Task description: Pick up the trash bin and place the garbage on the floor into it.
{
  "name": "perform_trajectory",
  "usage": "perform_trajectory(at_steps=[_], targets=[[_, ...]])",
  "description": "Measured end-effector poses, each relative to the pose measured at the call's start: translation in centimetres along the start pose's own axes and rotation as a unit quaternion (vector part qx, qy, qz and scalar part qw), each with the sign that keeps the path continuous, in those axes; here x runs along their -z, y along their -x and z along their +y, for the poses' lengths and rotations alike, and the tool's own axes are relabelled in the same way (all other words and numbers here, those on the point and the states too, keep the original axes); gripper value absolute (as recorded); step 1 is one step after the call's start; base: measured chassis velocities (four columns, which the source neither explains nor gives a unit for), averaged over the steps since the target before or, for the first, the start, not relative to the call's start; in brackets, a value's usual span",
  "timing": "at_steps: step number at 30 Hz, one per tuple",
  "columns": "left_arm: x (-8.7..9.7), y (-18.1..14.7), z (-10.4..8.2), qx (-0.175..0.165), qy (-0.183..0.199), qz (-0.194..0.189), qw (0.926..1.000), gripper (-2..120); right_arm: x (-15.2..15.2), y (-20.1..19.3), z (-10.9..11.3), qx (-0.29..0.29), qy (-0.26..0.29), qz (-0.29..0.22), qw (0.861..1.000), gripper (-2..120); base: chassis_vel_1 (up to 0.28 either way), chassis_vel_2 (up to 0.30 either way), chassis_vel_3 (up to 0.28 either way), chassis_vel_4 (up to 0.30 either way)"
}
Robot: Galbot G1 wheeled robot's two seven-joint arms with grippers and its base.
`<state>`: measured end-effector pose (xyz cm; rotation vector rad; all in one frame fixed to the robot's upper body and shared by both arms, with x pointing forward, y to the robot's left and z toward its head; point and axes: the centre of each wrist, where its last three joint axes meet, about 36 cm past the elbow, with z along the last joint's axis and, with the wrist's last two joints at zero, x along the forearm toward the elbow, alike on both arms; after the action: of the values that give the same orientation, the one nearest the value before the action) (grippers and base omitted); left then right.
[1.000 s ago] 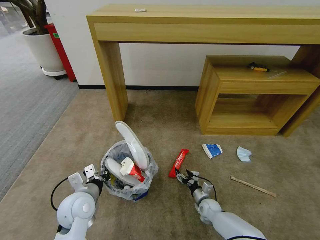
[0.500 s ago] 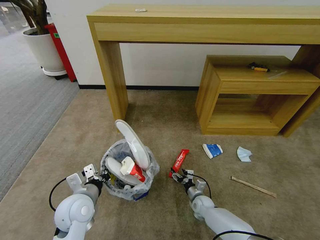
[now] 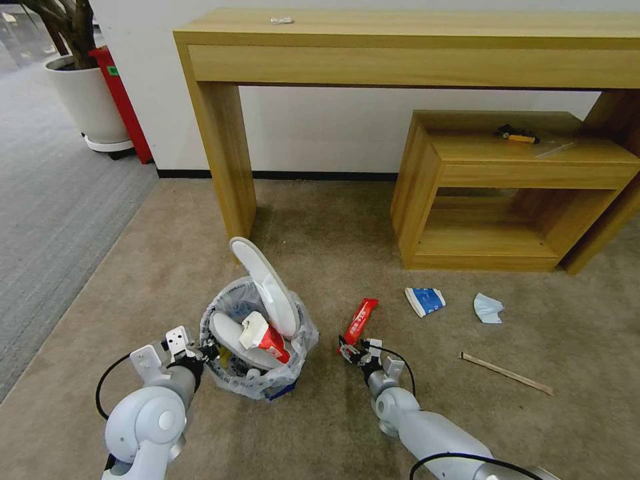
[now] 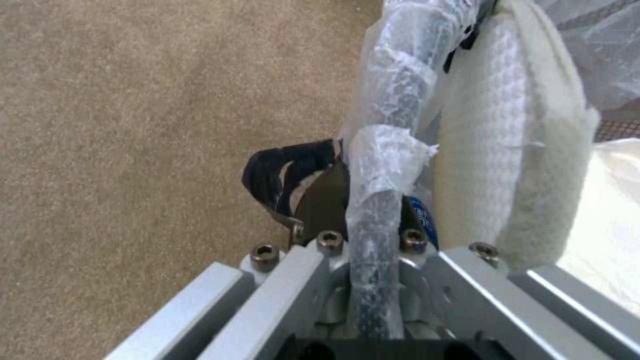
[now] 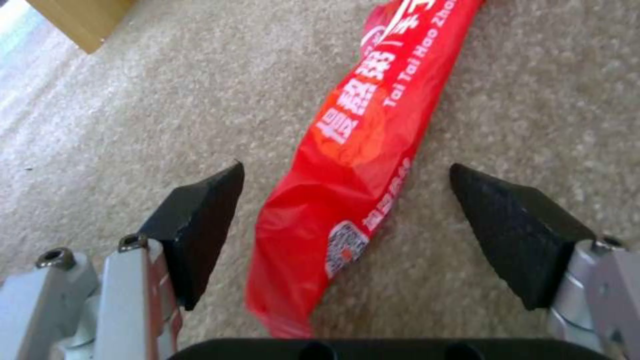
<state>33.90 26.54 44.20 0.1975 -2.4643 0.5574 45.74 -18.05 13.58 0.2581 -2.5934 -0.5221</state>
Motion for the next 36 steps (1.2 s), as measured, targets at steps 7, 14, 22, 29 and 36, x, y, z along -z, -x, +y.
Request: perform_trajectory(at_steps=[7, 14, 22, 29, 36], targets=[[0.2, -0.6, -0.4, -0.009, 0.0, -0.005, 0.9999, 0, 0.3, 1.1, 0.9, 0.002, -0.003, -0.002, 1.0, 64, 0.0, 0.0, 0.0, 0.0], [0.2, -1.2, -0.5, -0.012, 0.0, -0.01, 0.9999, 0, 0.4, 1.5, 1.4, 0.005, -0.011, -0.001, 1.0, 42, 0.0, 0.0, 0.0, 0.0], [0.1, -1.9, -0.6, -0.012, -0.001, -0.012, 0.9999, 0, -0.2, 1.5, 1.6, 0.001, -0.013, 0.0, 1.0, 23, 0.0, 0.0, 0.0, 0.0], [0.0, -2.1, -0.5, -0.011, 0.0, -0.013, 0.9999, 0, -0.5, 1.3, 1.1, 0.003, -0.017, -0.002, 1.0, 2, 0.0, 0.0, 0.0, 0.0], [-0.2, -1.9, -0.2, -0.006, 0.0, -0.009, 0.9999, 0, -0.9, 0.6, 0.3, 0.016, -0.029, -0.011, 0.999, 0, 0.0, 0.0, 0.0, 0.0]])
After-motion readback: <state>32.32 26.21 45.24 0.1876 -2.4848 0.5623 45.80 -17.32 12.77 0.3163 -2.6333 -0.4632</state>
